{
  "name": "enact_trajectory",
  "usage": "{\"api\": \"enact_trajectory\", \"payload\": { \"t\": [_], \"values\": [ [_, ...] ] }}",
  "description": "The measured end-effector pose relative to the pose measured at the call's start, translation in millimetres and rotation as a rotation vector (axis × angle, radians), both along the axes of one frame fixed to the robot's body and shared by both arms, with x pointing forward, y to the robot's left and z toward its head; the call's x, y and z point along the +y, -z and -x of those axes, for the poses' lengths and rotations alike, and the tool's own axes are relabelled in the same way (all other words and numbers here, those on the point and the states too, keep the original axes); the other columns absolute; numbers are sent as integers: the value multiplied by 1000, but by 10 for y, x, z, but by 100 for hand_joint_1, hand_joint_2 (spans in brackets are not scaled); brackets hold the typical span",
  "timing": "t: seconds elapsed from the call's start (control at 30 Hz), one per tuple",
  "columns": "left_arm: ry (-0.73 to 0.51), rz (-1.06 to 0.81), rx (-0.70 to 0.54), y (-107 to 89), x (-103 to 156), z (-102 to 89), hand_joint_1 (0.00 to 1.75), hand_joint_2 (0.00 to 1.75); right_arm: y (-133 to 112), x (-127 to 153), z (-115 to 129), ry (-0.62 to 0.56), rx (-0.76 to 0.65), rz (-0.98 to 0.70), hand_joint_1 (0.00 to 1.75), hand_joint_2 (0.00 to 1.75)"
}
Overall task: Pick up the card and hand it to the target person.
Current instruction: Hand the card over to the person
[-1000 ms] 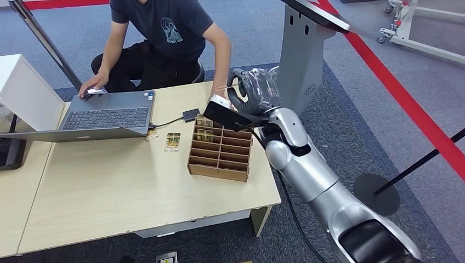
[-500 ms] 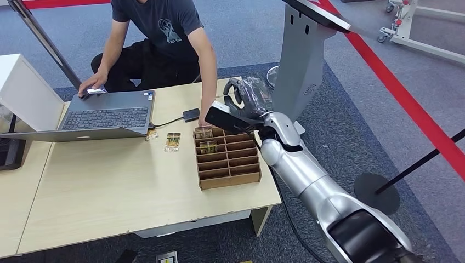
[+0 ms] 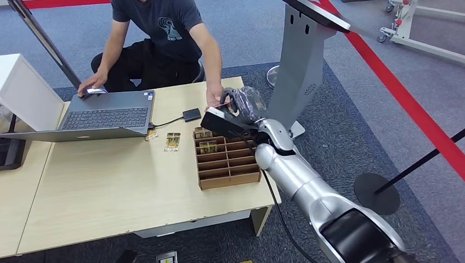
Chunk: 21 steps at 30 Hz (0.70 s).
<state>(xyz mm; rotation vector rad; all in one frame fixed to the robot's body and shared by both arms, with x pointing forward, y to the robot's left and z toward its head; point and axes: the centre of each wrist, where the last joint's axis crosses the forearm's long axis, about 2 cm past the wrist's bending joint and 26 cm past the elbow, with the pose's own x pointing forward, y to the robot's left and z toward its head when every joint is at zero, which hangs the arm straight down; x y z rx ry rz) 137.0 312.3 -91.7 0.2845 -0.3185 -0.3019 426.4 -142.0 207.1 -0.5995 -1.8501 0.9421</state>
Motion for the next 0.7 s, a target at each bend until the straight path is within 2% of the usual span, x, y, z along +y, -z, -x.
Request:
{"api": "enact_trajectory", "payload": {
  "t": [0.07, 0.1, 0.47, 0.7],
  "values": [
    [2, 10, -1, 0, -2, -2, 0, 44, 13, 7, 3, 1, 8, -4, 11, 175],
    [-1, 14, 0, 0, -2, -3, 0, 0, 19, 7, 4, 1, 12, -8, 0, 175],
    [-23, 0, 5, 10, 30, 38, 0, 0, 92, -41, 47, 19, 49, -129, 0, 175],
    [-47, -6, 27, 51, 67, 195, 0, 0, 293, -239, 254, -15, 224, -353, 0, 175]
  ]
}}
